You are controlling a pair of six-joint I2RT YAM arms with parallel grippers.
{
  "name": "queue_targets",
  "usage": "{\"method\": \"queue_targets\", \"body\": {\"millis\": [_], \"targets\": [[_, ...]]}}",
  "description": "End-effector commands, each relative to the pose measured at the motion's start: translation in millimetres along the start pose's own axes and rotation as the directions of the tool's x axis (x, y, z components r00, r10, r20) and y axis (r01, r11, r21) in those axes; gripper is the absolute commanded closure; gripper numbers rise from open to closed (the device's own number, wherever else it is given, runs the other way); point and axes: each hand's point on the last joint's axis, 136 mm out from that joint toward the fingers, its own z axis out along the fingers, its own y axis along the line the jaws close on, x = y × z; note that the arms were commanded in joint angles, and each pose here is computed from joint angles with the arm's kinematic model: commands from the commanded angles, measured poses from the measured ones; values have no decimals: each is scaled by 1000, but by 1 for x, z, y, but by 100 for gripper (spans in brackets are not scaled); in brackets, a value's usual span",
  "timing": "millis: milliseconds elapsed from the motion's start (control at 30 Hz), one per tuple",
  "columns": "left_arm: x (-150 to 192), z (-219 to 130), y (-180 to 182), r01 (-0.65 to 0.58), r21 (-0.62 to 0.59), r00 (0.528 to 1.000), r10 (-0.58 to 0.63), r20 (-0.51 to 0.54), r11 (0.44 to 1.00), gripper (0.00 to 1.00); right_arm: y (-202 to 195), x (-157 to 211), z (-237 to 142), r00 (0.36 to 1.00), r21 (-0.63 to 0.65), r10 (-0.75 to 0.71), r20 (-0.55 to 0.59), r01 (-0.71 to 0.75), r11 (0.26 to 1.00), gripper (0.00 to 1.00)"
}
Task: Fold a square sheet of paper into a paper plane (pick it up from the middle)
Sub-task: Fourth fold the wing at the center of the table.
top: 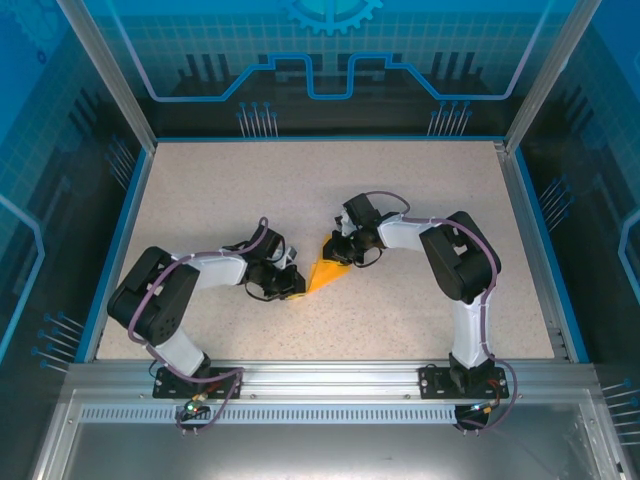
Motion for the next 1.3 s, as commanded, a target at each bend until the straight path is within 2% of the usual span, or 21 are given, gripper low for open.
{"method": "queue_targets", "body": {"millis": [0, 267, 400, 500, 900, 1267], "targets": [[-4, -13, -9, -18, -11, 999, 18, 37, 1000, 85, -34, 19, 13, 998, 120, 39, -55, -32, 992, 86], [-22, -35, -50, -87, 76, 989, 78, 123, 993, 85, -38, 20, 14, 998, 133, 41, -56, -34, 990, 86], [-25, -30, -76, -111, 177, 991, 96, 93, 978, 84, -38, 20, 14, 997, 134, 44, -57, -36, 990, 86], [-25, -20, -82, -122, 185, 992, 112, 62, 975, 85, -38, 20, 14, 997, 136, 45, -56, -37, 990, 86], [-10, 18, -29, -19, 57, 999, 21, -37, 998, 89, -42, 22, 14, 997, 148, 46, -62, -37, 988, 86], [18, 26, 10, 20, -31, 995, -23, -101, 999, 92, -45, 23, 13, 997, 153, 49, -64, -39, 987, 86]]}}
